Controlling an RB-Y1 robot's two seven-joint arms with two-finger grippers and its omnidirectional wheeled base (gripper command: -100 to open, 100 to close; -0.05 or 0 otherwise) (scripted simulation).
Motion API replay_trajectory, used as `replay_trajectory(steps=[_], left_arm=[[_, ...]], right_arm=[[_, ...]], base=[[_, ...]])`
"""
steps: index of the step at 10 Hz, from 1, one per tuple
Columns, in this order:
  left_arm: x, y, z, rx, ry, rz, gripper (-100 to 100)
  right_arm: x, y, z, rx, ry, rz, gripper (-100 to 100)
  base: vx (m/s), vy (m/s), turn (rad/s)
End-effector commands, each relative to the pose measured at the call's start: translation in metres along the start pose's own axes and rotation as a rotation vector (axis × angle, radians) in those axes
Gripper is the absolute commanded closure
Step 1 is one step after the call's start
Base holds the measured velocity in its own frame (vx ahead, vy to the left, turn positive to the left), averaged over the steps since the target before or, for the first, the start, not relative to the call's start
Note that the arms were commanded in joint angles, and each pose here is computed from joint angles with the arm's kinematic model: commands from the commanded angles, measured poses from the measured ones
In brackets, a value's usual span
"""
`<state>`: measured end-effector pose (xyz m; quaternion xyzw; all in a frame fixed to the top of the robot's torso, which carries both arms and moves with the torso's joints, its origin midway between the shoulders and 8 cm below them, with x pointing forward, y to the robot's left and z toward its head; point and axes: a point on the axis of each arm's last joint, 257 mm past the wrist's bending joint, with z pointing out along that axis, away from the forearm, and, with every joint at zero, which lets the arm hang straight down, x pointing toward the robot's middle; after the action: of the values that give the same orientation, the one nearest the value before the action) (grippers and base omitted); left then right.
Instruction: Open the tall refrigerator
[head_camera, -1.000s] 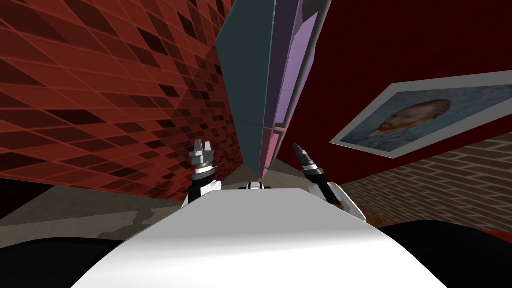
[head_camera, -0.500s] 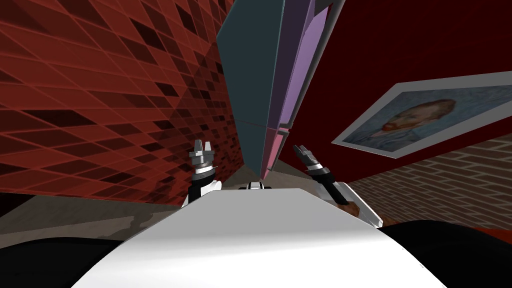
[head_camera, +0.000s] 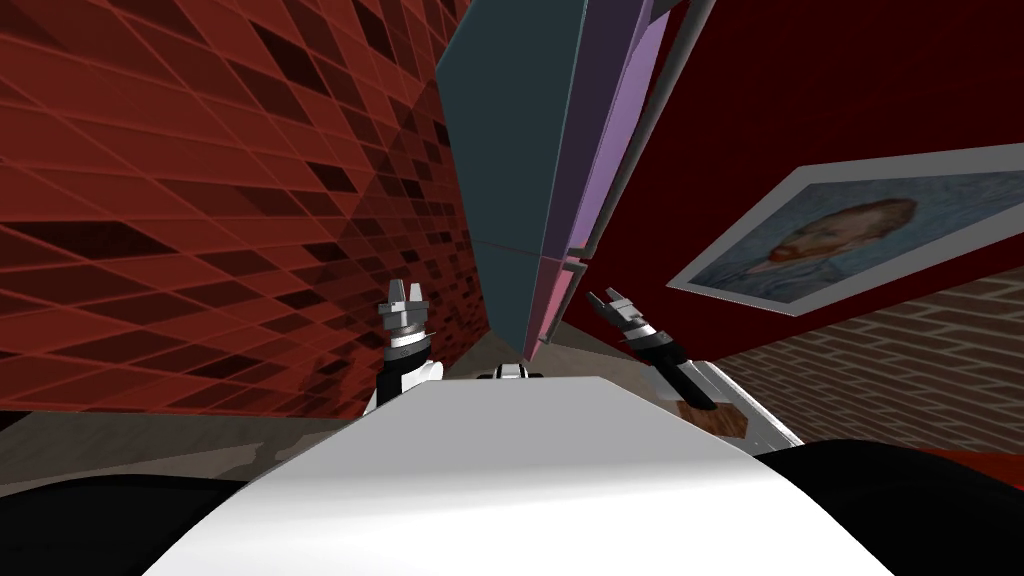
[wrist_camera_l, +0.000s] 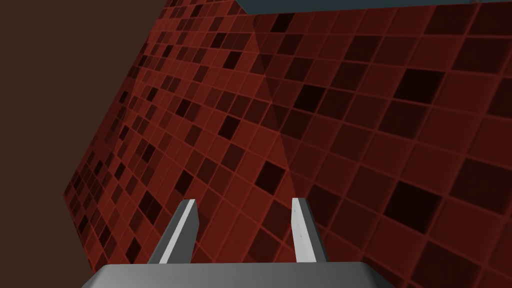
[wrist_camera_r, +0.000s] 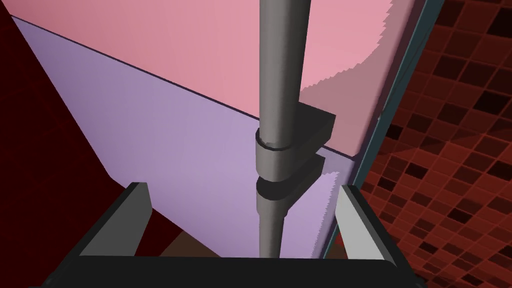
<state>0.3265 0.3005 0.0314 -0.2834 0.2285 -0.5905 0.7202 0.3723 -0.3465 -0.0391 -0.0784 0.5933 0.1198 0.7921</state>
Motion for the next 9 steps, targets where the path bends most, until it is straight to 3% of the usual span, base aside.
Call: replay_trajectory(steps=[1, 9], left_arm=[[0.0, 0.0, 0.0, 0.0, 0.0, 0.0, 0], [0.0, 0.0, 0.0, 0.0, 0.0, 0.0, 0]], right_arm=[[-0.002, -0.01, -0.001, -0.023, 0.047, -0.165, -100], [-0.014, -0.048, 0.002, -0.11, 0.188, -0.723, -100]], base=[[0.044, 0.074, -0.03], [0.046, 0.097, -0.037]])
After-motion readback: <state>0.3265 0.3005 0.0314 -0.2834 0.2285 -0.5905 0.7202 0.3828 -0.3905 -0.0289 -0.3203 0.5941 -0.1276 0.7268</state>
